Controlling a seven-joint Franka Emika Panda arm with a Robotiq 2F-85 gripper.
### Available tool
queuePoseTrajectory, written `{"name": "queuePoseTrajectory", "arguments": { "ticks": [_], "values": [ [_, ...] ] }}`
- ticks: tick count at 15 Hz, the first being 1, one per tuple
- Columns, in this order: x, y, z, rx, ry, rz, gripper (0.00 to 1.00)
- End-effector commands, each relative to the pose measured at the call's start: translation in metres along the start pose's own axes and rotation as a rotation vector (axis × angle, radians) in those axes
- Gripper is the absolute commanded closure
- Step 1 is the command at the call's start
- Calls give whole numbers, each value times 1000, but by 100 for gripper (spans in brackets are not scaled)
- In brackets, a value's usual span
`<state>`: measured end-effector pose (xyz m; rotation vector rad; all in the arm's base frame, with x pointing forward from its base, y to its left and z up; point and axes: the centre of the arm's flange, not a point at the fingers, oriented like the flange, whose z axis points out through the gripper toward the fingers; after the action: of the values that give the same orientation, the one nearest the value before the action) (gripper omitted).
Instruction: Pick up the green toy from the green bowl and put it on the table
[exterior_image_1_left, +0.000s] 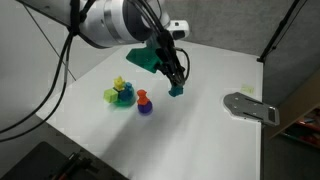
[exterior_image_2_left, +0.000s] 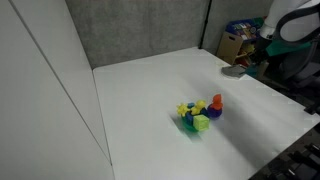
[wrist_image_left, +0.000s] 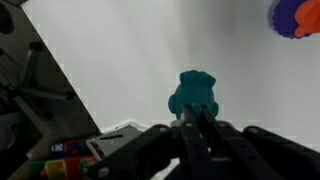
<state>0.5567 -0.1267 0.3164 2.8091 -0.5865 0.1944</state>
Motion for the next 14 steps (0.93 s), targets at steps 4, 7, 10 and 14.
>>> {"name": "queuePoseTrajectory", "arguments": {
  "ticks": [4,7,10,14],
  "values": [
    [-38,14,45,-23,-94,-6,94],
    [-53,3,73,-36,-125,-25,95],
    [-60,-8,98,-45,-130,-42,95],
    [-58,-24,121,-72,-86,-46,96]
  ]
}}
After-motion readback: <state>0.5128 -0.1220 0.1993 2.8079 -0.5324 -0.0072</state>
